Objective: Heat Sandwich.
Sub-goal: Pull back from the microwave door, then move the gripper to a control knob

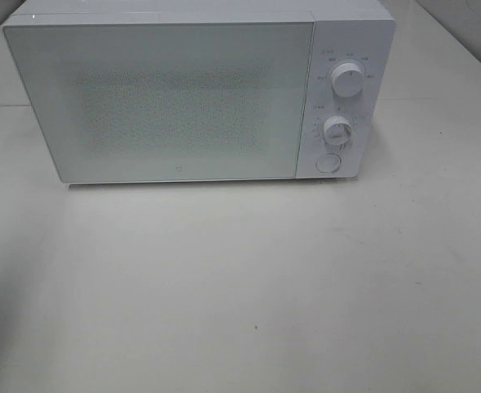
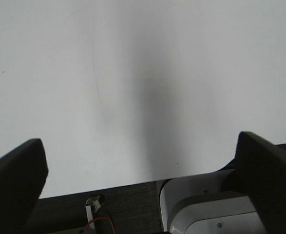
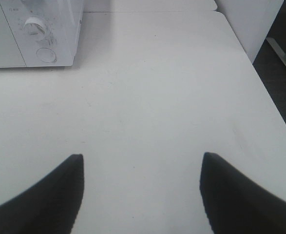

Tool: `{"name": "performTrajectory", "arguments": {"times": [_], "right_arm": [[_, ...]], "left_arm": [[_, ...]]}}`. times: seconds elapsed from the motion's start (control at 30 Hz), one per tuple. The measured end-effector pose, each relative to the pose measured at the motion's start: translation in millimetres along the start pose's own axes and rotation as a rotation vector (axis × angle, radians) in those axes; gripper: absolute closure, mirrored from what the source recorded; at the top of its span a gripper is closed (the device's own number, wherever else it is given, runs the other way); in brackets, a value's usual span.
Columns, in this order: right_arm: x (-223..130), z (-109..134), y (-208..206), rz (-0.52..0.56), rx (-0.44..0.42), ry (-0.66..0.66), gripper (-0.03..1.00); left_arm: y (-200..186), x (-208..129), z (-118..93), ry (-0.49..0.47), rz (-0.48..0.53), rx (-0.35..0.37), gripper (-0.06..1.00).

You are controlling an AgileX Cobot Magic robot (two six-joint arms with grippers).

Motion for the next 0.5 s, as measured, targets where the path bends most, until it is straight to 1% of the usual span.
{"name": "performTrajectory", "arguments": {"times": [0.03, 0.13, 0.2, 0.3, 0.43, 0.5], "right_arm": [[0, 0, 0, 0.000, 0.000, 0.000, 0.31], [0, 0, 0, 0.000, 0.000, 0.000, 0.31], [0, 0, 0, 0.000, 0.000, 0.000, 0.31], [0, 0, 0, 0.000, 0.000, 0.000, 0.31], [0, 0, 0, 0.000, 0.000, 0.000, 0.31], [0, 0, 0, 0.000, 0.000, 0.000, 0.31]], "left_arm": [[0, 0, 0, 0.000, 0.000, 0.000, -0.05], [-5, -19, -4, 0.000, -0.024, 0.004, -0.05], [-6, -22, -4, 0.001, -0.031, 0.005, -0.05], [-11, -39, -7, 0.002, -0.071, 0.012, -0.05], [-9, -54, -10, 0.000, -0.083, 0.013, -0.05], [-7, -66, -12, -0.005, -0.107, 0.017, -0.05]]}}
Point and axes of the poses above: a point on each arm's last joint axis where the gripper is mounted, y pointing out along that axis toward the gripper, z along the wrist's bending axis when the last joint is at zero, x = y × z, the point moved 8 cm from there along y, pointing out along that axis toward the gripper, and after that the axes turned 6 degrees about y, right-handed, at the moved point
